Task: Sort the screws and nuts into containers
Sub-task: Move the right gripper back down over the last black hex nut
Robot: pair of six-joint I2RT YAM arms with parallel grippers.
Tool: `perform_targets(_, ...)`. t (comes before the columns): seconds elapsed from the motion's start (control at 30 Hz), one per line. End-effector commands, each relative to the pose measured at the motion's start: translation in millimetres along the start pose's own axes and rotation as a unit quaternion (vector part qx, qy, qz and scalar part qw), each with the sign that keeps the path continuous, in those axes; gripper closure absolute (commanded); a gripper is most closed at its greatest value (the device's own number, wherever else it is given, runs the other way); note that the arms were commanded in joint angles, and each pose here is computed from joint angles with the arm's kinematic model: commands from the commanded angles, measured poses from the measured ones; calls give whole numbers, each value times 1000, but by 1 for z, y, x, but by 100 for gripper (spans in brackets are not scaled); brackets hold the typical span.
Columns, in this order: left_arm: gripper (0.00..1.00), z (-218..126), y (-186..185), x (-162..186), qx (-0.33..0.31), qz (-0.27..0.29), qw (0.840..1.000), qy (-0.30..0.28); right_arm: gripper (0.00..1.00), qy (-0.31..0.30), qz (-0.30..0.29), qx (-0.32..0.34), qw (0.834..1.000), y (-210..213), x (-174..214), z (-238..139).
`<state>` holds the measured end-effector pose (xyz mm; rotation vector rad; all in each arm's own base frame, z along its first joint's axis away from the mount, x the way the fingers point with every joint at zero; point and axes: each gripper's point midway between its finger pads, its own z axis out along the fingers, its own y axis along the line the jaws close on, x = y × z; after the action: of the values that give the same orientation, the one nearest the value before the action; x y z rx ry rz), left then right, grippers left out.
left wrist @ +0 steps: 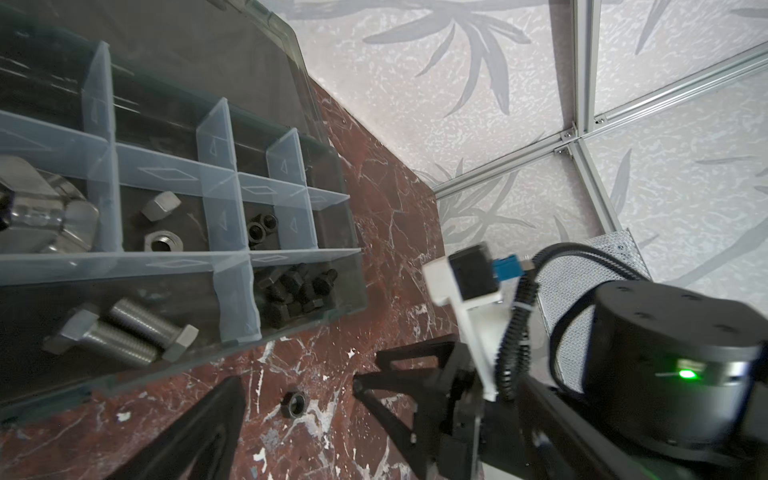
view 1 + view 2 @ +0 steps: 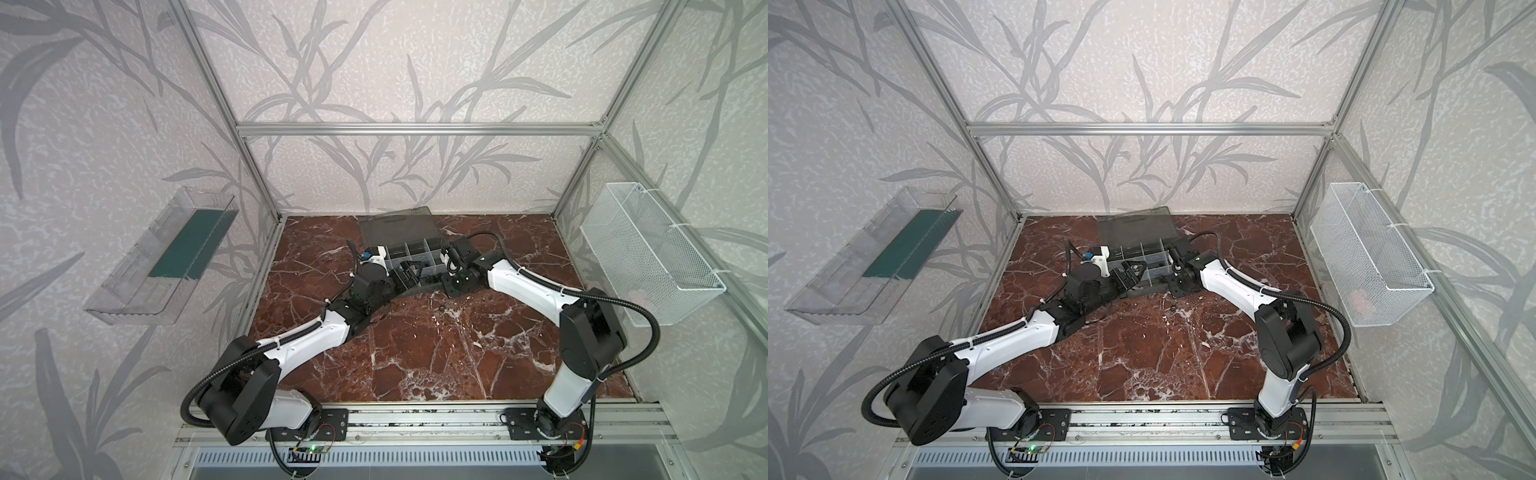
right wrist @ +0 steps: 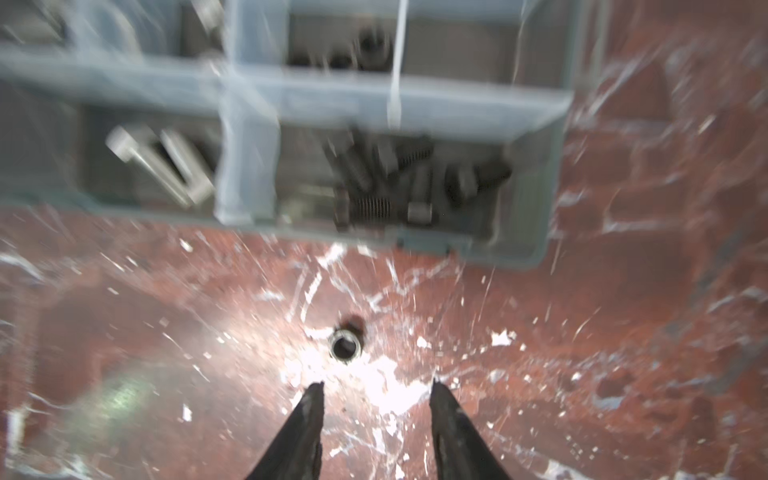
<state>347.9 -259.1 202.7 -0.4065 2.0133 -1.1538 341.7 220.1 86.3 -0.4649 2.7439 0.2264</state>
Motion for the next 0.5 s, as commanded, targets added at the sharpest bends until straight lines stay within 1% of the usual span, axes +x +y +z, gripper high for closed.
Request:
perform_targets(0.0, 1, 1, -6, 3, 23, -33, 999, 6, 55, -12, 7, -34, 999, 8, 4, -4)
perform_targets(0.23, 1, 3, -7, 8, 44, -91, 995, 15, 53, 12, 25, -70, 997, 18, 25, 19)
perform_targets(0.47, 1, 4, -6, 7, 45, -91, 995, 16, 50, 17, 32, -74, 997, 21, 23, 35)
